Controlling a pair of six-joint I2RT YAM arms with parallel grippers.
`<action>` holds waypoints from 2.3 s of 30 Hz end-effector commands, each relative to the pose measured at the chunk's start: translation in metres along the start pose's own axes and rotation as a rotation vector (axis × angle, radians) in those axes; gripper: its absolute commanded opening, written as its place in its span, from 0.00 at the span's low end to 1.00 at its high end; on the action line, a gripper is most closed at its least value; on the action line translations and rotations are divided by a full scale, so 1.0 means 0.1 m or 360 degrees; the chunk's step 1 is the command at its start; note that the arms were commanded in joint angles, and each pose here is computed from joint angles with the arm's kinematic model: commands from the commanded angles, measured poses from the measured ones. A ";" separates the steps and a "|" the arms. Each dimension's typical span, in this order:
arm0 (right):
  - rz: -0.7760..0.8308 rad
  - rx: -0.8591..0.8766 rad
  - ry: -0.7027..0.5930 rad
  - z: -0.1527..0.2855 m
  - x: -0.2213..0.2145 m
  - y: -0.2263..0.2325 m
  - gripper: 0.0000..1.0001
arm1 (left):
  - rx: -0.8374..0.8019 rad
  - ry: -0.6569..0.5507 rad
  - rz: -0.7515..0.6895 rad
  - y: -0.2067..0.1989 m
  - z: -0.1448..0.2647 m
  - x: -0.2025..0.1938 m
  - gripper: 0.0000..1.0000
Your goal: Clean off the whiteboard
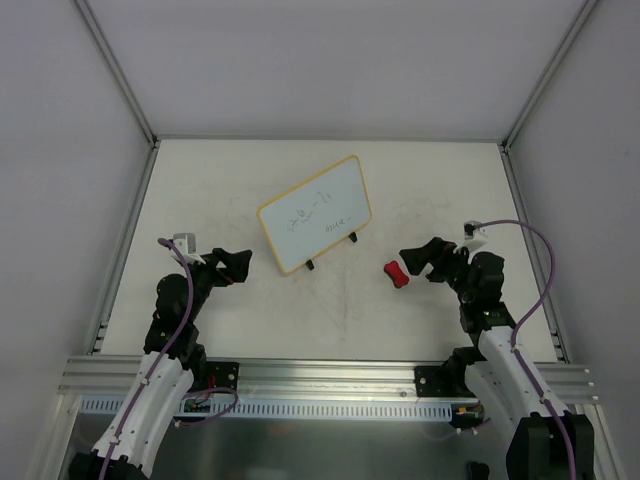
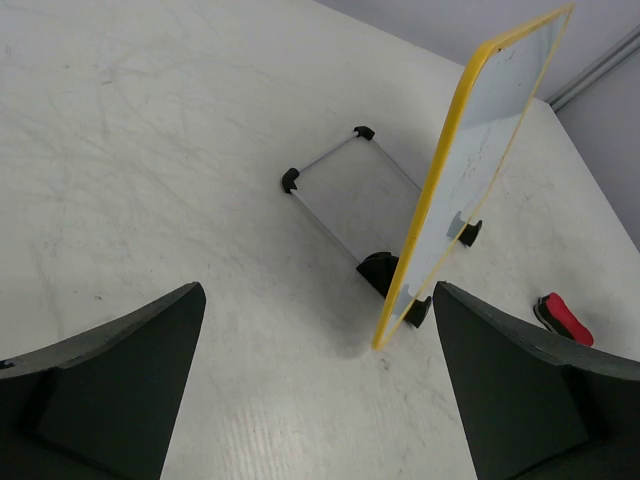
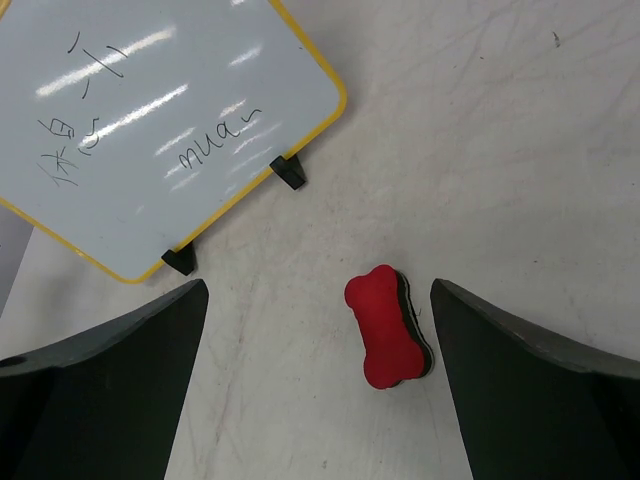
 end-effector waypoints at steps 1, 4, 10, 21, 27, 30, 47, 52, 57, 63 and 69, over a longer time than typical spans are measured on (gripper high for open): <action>0.0019 0.0041 -0.0075 -0.02 0.19 0.14 0.99 | -0.0043 -0.0071 -0.0040 -0.07 0.00 0.15 0.99; 0.0026 0.0042 -0.0089 -0.01 0.20 0.14 0.99 | -0.0046 -0.0073 -0.0042 -0.07 0.00 0.15 0.99; 0.0042 0.0033 -0.0113 0.01 0.20 0.12 0.99 | -0.0062 -0.0065 -0.0045 -0.08 0.00 0.14 0.99; 0.0054 0.0060 -0.0104 0.01 0.20 0.15 0.99 | -0.0146 -0.0070 -0.0059 -0.14 0.00 0.15 0.99; 0.0074 0.0134 -0.0027 -0.02 0.16 0.22 0.99 | -0.0146 -0.0070 -0.0062 -0.14 0.00 0.15 0.99; 0.0083 0.0008 0.0111 -0.06 0.07 0.14 0.99 | -0.0178 -0.0079 -0.0061 -0.17 -0.01 0.16 0.99; 0.0617 -0.0348 0.0531 -0.07 -0.11 0.22 0.99 | -0.0218 -0.0059 -0.0047 -0.21 -0.01 0.15 0.99; 0.0728 -0.0439 0.0706 0.02 -0.11 0.17 0.99 | -0.0226 -0.0059 -0.0048 -0.21 -0.01 0.15 0.99; 0.0706 -0.0414 0.1030 -0.16 -0.30 0.11 0.99 | -0.0240 -0.0048 -0.0050 -0.22 -0.01 0.15 0.99; 0.0700 -0.0529 0.1092 -0.29 -0.33 0.01 0.99 | -0.0248 -0.0048 -0.0054 -0.23 -0.01 0.15 0.99; 0.0674 -0.0565 0.1143 -0.35 -0.39 -0.03 0.94 | -0.0257 -0.0045 -0.0059 -0.24 -0.02 0.14 0.99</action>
Point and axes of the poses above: each gripper's point midway between its finger pads, its own z axis back along the fingers, its own y axis along the line the jaws close on, x = y × z, the point moved 5 cm from there along z, back along the fingers, and after that the axes turned 8 degrees about -z, right-handed, at the moved point
